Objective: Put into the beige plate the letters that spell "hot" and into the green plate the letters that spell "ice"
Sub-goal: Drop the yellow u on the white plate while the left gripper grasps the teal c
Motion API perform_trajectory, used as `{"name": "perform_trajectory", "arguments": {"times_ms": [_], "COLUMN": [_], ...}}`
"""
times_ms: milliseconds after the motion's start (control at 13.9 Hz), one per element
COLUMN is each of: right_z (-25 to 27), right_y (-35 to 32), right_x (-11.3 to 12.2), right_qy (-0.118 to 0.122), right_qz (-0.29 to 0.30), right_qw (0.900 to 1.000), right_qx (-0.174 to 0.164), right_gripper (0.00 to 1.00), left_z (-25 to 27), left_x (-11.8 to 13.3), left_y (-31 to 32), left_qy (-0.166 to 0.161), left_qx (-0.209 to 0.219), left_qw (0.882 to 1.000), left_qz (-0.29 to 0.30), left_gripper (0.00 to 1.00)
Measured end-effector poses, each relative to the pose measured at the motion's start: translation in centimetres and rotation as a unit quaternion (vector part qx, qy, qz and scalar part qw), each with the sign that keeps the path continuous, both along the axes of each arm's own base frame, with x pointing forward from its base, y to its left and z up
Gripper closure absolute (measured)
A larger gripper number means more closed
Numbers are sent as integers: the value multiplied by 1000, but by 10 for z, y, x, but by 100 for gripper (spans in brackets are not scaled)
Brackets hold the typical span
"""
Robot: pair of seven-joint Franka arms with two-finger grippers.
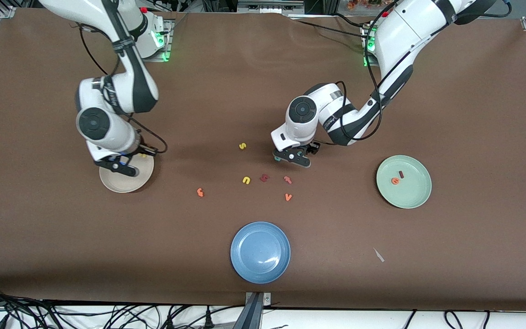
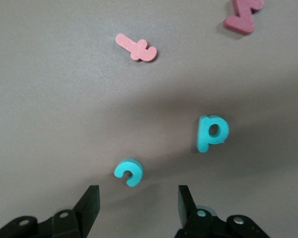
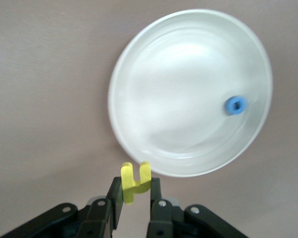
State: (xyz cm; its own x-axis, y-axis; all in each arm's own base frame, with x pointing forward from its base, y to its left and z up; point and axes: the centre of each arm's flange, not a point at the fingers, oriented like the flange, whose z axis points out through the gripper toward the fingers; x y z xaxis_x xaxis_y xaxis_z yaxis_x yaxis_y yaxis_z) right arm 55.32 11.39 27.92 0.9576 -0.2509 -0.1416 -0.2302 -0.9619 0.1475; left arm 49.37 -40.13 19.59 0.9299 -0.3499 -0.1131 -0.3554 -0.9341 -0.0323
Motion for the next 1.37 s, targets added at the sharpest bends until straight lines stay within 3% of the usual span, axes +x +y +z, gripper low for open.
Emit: {"name": "perform_trajectory", "arguments": {"times_ms": [216, 432, 576, 791, 863, 1007, 1079, 1367], "right_z": [-11, -25, -24, -14, -10, -1, 2, -3], "right_y": [-47, -60, -58, -41, -33, -16, -2, 77], "right_x": [-6, -12, -12, -6, -3, 2, 7, 30], "right_qy": [-19, -38, -39, -41, -41, -46, -52, -70], "right_qz": [58, 141, 158, 173, 178, 191, 202, 239], "right_qw": [998, 989, 986, 984, 983, 980, 977, 967], "right_qx": [11, 20, 22, 25, 26, 30, 32, 55], "right_gripper": [74, 74, 59, 28, 19, 0, 0, 0], "left_z": [-7, -14, -19, -22, -22, -22, -22, -21], "left_x": [-1, 3, 5, 4, 4, 3, 3, 1], "left_y": [-1, 5, 8, 8, 8, 8, 8, 5], "left_qy": [-6, -13, -20, -19, -18, -18, -18, -19], "left_qx": [-6, 0, 6, 6, 6, 6, 6, 6], "left_qw": [1000, 1000, 1000, 1000, 1000, 1000, 1000, 1000], "left_qz": [-6, -12, -20, -21, -21, -22, -22, -18], "left_gripper": [28, 29, 29, 33, 38, 58, 67, 74]}}
